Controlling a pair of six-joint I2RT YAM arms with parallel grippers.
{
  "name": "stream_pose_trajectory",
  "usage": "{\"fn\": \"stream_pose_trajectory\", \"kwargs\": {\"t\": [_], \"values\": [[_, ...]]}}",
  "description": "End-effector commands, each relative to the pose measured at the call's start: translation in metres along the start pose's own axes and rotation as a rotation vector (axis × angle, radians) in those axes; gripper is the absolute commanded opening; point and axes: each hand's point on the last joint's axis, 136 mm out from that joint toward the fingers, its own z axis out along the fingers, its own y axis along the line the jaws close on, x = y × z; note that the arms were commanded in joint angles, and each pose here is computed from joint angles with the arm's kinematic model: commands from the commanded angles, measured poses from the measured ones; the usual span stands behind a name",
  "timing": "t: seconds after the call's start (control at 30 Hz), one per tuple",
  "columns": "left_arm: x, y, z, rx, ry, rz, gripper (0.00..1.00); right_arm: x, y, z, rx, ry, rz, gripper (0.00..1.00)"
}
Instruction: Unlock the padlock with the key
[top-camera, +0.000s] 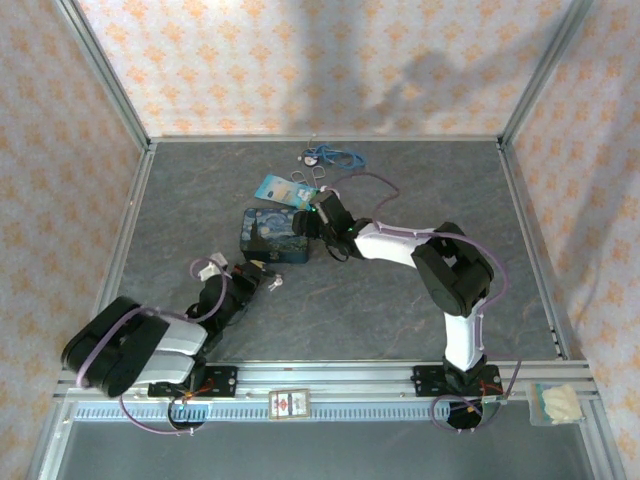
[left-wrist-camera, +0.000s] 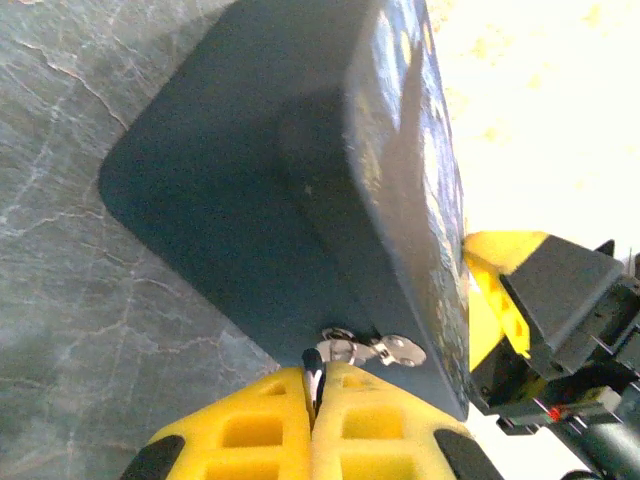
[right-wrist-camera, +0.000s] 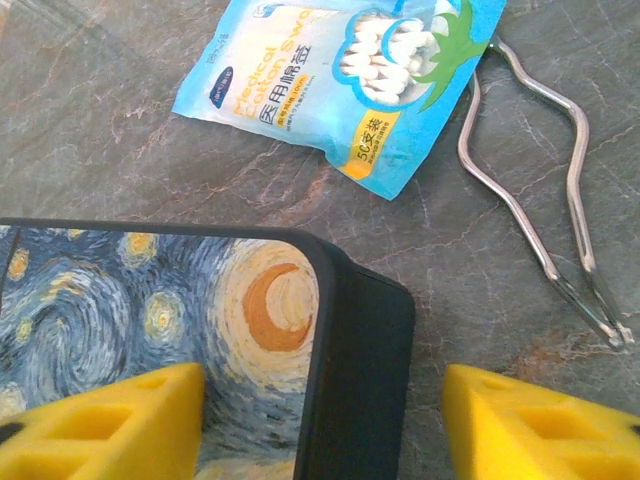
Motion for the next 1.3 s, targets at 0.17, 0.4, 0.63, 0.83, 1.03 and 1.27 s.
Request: {"fn": "stream_pose_trajectory", "kwargs": {"t": [0.17, 0.4, 0.63, 0.83, 1.03, 1.27], "values": [[-0.001, -0.025, -0.014, -0.053, 0.069, 0.283, 0.00, -0.045, 0.024, -0.047, -0.042, -0.094, -0.103, 0.90], [0.038, -0.065, -0.011, 0.078, 0.231, 0.336, 0.00, -0.073, -0.007, -0.077, 0.097, -0.190, -0.167, 1.00], [0.109, -0.130, 0.006, 0.245, 0.428, 0.485, 0.00, -0.090, -0.098, -0.112, 0.363, -0.252, -0.165, 1.00], [0.177, -0.153, 0.022, 0.343, 0.626, 0.490, 0.00, -0.093, -0.153, -0.149, 0.438, -0.325, -0.070, 1.00], [0.227, -0.135, 0.048, 0.292, 0.790, 0.484, 0.00, -0.085, -0.181, -0.170, 0.479, -0.367, -0.013, 1.00], [0.240, -0.099, 0.069, 0.157, 0.824, 0.509, 0.00, -0.075, -0.188, -0.171, 0.483, -0.351, -0.007, 1.00]]}}
